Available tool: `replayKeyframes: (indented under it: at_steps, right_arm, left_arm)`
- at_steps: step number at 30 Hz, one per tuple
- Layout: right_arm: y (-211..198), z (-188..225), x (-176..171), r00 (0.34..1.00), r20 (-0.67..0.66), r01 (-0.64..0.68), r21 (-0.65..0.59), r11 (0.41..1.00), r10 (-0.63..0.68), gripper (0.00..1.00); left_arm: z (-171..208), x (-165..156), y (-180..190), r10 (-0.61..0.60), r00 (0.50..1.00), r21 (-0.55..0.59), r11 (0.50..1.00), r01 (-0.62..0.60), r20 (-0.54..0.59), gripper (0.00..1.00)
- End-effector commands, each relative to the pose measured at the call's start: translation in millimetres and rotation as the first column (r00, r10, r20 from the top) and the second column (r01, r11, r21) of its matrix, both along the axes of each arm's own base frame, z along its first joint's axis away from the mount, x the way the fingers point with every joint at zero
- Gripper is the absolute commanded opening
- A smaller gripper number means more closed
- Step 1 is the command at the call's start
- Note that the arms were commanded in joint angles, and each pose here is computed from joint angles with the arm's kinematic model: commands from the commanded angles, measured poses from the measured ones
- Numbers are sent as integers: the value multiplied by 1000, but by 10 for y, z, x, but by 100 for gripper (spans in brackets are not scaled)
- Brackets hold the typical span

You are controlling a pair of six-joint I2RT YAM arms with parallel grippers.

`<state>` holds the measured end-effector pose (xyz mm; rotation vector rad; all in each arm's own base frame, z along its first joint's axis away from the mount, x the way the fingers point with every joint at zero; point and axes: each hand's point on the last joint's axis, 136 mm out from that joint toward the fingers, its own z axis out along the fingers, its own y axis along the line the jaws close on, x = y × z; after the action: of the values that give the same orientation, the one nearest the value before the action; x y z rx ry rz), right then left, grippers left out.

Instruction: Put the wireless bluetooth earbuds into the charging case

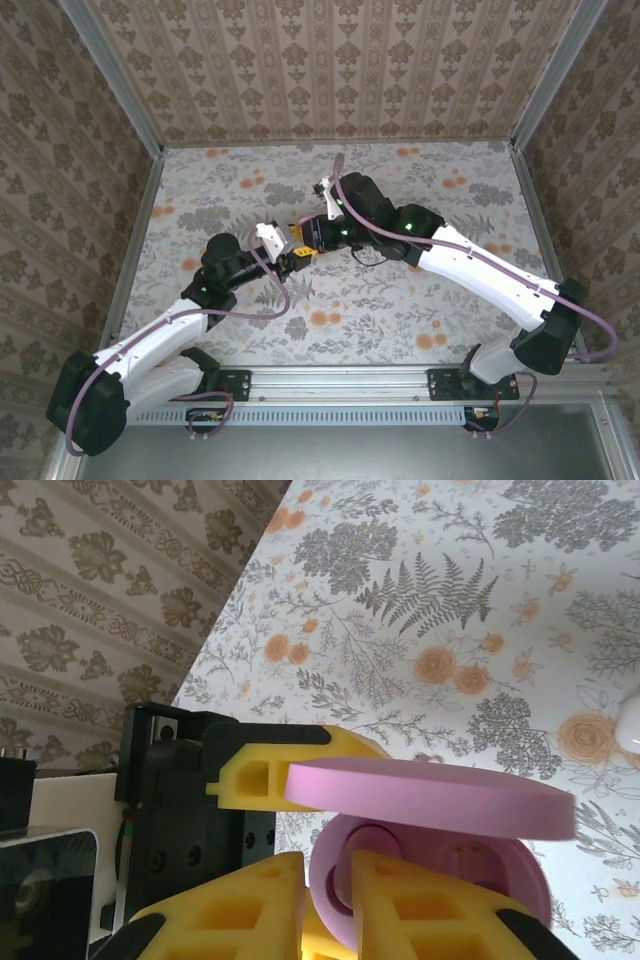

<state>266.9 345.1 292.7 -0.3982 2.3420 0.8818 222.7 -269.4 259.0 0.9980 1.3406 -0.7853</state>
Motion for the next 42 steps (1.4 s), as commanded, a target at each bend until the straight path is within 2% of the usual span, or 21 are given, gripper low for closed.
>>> replayKeyframes:
  at_steps: [1, 6, 11, 16, 20, 23, 26, 28, 34, 42]
  right_arm:
    - [79, -23, -66, 999, -22, -46, -3, 999, 46, 21]
    - [119, 59, -76, 998, -5, -59, 33, 998, 59, 22]
    - [-163, 198, 29, 994, 80, 67, 46, 997, -70, 24]
    - [-484, 400, 4, 977, 151, 139, 97, 986, -152, 26]
    - [-719, 406, 27, 963, 158, 199, 130, 971, -219, 27]
    - [-671, 400, -19, 978, 135, 139, 145, 980, -159, 25]
    - [-387, 481, -144, 993, 115, -6, 216, 976, -19, 22]
    - [-247, 474, -185, 995, 95, -53, 231, 971, 31, 22]
    - [-60, 322, -119, 998, 29, -60, 233, 971, 55, 22]
    - [68, 324, -116, 996, 11, -93, 246, 965, 93, 22]
  left_arm:
    - [213, -50, -9, -16, 997, -31, 999, 18, 78, 37]
    - [211, -47, -2, -11, 997, -32, 999, 13, 78, 37]
    - [202, -48, 16, 0, 996, -30, 1000, 3, 85, 37]
    - [207, -72, 40, 3, 993, -27, 1000, 1, 115, 37]
    - [228, -99, 71, 9, 988, -30, 1000, -4, 152, 37]
    - [246, -114, 83, 10, 985, -25, 1000, -6, 170, 37]
    - [254, -112, 86, 13, 983, -23, 1000, -9, 182, 37]
    - [265, -111, 86, 13, 982, -22, 1000, -9, 190, 37]
    - [279, -124, 88, 10, 980, -25, 1000, -5, 201, 37]
    - [276, -137, 83, 2, 981, -22, 1000, 2, 196, 37]
